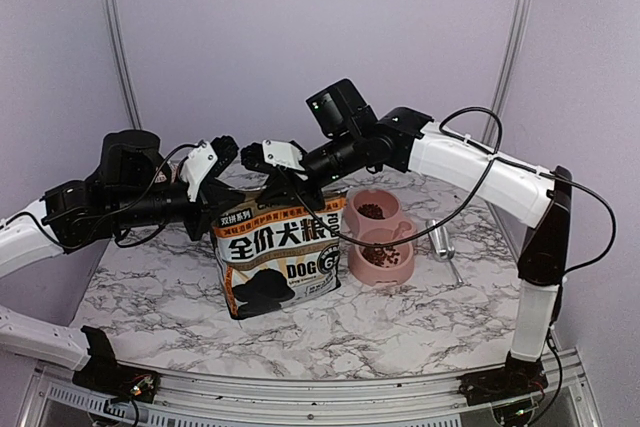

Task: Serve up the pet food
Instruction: Press the seal on the pet food bag.

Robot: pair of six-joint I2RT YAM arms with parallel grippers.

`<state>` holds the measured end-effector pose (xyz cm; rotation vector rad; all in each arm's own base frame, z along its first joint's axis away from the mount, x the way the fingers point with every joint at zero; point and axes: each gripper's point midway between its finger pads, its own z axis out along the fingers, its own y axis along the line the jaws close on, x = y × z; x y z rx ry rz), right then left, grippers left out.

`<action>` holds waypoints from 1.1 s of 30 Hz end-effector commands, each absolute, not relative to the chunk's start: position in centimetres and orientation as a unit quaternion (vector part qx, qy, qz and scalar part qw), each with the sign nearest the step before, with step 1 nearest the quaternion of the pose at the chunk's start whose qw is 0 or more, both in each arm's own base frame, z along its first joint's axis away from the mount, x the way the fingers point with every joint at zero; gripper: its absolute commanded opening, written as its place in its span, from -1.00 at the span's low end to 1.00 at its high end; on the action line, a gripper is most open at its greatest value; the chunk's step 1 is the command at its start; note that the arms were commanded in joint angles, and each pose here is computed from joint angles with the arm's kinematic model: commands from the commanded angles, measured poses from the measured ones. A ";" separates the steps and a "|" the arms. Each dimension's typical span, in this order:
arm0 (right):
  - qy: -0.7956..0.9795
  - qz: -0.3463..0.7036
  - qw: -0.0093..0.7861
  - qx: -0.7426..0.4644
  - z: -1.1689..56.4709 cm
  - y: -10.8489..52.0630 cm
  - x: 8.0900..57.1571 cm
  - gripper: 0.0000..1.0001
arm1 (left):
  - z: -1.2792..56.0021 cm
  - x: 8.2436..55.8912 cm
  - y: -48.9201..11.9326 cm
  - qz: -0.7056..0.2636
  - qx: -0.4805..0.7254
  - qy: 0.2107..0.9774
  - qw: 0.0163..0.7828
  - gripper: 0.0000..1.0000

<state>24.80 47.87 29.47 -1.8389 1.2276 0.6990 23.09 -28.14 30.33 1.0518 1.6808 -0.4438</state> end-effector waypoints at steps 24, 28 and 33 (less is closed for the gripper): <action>0.564 0.131 0.455 -0.676 30.9 43.4 30.4 -1.00 | 33.8 24.6 -26.0 -0.162 0.383 0.697 0.584 -1.00; 0.559 0.090 0.512 -0.646 33.2 44.1 33.6 -1.00 | 34.9 26.4 -24.4 -0.118 0.349 0.707 0.604 -0.82; 0.554 0.054 0.563 -0.611 35.4 44.9 37.3 -1.00 | 35.0 27.7 -21.3 -0.052 0.306 0.720 0.621 -0.43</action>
